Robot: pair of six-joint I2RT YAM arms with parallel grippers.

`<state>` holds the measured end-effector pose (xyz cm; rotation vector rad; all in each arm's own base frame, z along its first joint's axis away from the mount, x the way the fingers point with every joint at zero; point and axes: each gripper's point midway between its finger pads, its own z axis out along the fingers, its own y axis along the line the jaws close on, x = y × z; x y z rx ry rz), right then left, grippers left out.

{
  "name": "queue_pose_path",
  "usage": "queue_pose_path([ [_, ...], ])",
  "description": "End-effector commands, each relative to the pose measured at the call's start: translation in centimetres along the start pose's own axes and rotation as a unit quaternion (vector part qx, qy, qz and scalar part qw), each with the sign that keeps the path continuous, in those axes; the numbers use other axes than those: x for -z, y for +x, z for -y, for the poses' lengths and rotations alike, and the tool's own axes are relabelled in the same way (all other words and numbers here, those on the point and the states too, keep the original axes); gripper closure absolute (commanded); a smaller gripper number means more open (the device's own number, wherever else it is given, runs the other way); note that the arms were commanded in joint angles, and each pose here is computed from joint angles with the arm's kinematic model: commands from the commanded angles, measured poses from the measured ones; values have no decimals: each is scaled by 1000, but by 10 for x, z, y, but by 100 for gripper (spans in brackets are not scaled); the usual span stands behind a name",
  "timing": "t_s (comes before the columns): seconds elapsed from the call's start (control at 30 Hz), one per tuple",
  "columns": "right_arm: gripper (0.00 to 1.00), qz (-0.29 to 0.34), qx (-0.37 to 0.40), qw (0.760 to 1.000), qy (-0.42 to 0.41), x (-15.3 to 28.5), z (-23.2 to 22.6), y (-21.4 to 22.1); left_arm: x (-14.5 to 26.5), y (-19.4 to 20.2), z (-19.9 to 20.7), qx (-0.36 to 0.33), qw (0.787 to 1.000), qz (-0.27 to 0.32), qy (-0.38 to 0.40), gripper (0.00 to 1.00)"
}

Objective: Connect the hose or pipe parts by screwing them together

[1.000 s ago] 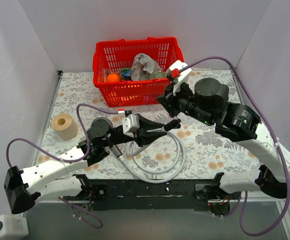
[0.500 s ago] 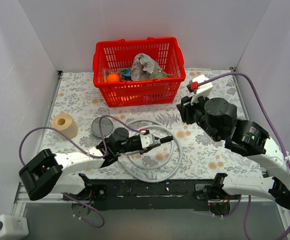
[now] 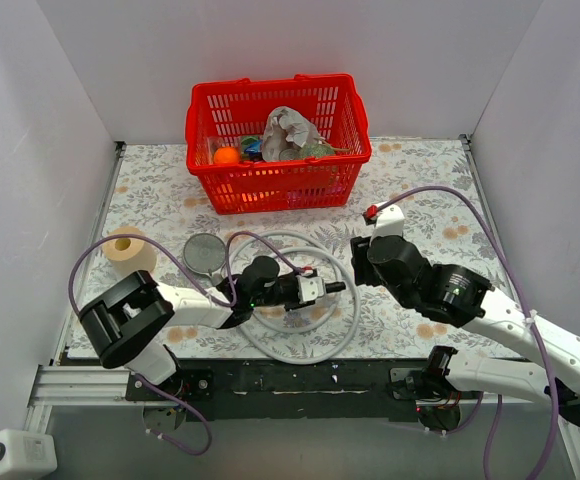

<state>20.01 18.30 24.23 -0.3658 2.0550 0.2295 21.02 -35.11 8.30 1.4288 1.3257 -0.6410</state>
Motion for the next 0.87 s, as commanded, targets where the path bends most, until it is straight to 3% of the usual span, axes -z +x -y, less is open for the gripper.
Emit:
queue_pose_path([
  [0.0,35,-2,-54,998,13,-3,4,5,-1,-28,-23,-6,999,14,-32,62],
  [0.07,32,-4,-61,998,9,-3,4,4,2,-32,-21,14,999,10,-28,45],
  [0.1,29,-3,-65,998,7,-2,4,2,5,-50,-27,12,999,26,-30,32],
  [0.13,28,-2,-69,998,7,-2,6,0,8,-52,-19,28,999,20,-9,8],
  [0.17,27,-1,-70,998,4,-1,5,-3,12,-61,-18,39,999,27,-5,2],
  [0.3,19,-3,-66,998,-15,-1,1,-14,33,-105,-26,81,994,66,-14,2],
  [0.43,13,-3,-71,997,-29,2,-6,-26,59,-146,-71,161,977,75,-118,2],
  [0.47,11,-4,-70,997,-31,2,-8,-26,72,-149,-93,184,964,68,-181,2],
  [0.53,7,-12,-62,997,-34,0,-10,-26,86,-142,-107,226,945,37,-235,2],
  [0.57,7,-13,-60,998,-33,0,-11,-27,104,-156,-127,238,926,50,-288,2],
  [0.77,6,-24,-36,998,-39,-7,-14,-19,162,-138,-149,279,883,21,-378,2],
  [0.83,4,-33,-31,998,-34,-11,-13,-12,190,-138,-160,301,861,51,-407,2],
])
